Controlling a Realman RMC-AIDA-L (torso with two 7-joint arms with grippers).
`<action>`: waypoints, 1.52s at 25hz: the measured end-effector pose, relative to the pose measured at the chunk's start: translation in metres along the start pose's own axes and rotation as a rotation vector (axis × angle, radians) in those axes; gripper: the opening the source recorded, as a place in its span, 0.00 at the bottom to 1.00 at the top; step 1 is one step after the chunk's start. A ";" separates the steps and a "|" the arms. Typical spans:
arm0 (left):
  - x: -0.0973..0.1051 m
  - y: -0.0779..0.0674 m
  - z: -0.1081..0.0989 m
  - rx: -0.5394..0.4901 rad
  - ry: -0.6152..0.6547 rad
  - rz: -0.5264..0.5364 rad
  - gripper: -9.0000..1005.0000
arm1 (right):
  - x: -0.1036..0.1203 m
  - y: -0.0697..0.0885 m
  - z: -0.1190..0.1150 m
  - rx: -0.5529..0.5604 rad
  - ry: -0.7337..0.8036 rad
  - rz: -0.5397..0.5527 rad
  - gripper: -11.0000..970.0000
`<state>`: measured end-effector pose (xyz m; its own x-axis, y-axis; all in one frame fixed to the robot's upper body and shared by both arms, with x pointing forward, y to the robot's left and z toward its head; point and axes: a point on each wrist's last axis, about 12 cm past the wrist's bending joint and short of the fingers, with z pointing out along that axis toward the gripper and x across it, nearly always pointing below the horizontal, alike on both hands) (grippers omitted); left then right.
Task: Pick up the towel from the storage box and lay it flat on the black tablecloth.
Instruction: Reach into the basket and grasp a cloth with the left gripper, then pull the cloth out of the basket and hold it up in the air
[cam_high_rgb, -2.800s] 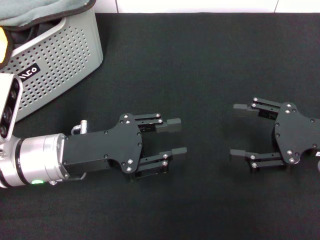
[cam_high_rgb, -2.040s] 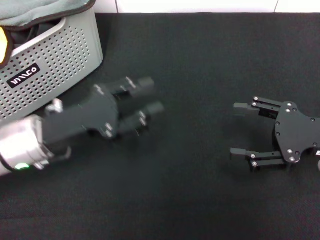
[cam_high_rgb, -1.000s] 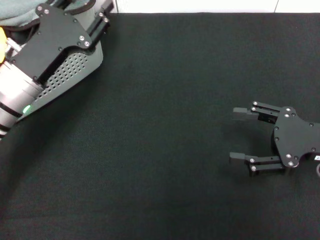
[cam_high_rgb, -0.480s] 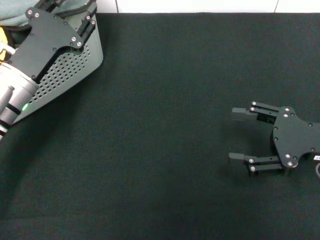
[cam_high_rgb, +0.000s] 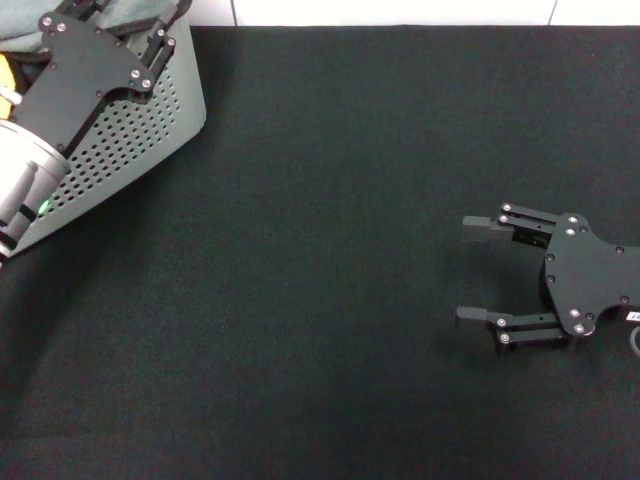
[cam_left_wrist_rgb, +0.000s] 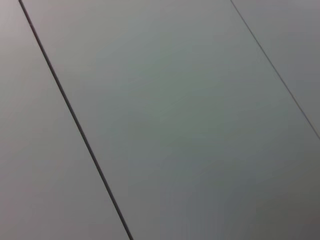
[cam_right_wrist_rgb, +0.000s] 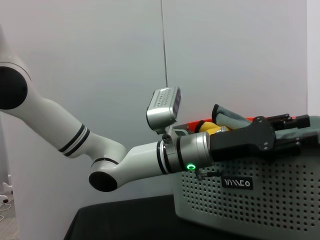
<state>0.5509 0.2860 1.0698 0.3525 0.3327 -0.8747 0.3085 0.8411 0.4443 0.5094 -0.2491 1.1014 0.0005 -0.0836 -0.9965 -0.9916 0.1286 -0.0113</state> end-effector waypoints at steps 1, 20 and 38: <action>0.000 0.000 0.001 0.000 0.003 0.008 0.54 | 0.000 0.000 0.000 0.000 0.000 0.000 0.91; 0.003 0.000 -0.001 -0.016 0.024 0.033 0.53 | -0.001 -0.001 0.000 0.003 -0.005 -0.014 0.91; -0.003 0.002 -0.011 -0.102 -0.061 -0.034 0.15 | 0.000 0.002 -0.001 -0.002 -0.011 -0.009 0.90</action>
<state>0.5402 0.2913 1.0711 0.3971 0.2791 -0.8743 0.2306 0.8918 0.3893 0.5075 -0.2500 1.1017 0.0112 -0.0742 -0.9972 -0.9918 0.1258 -0.0205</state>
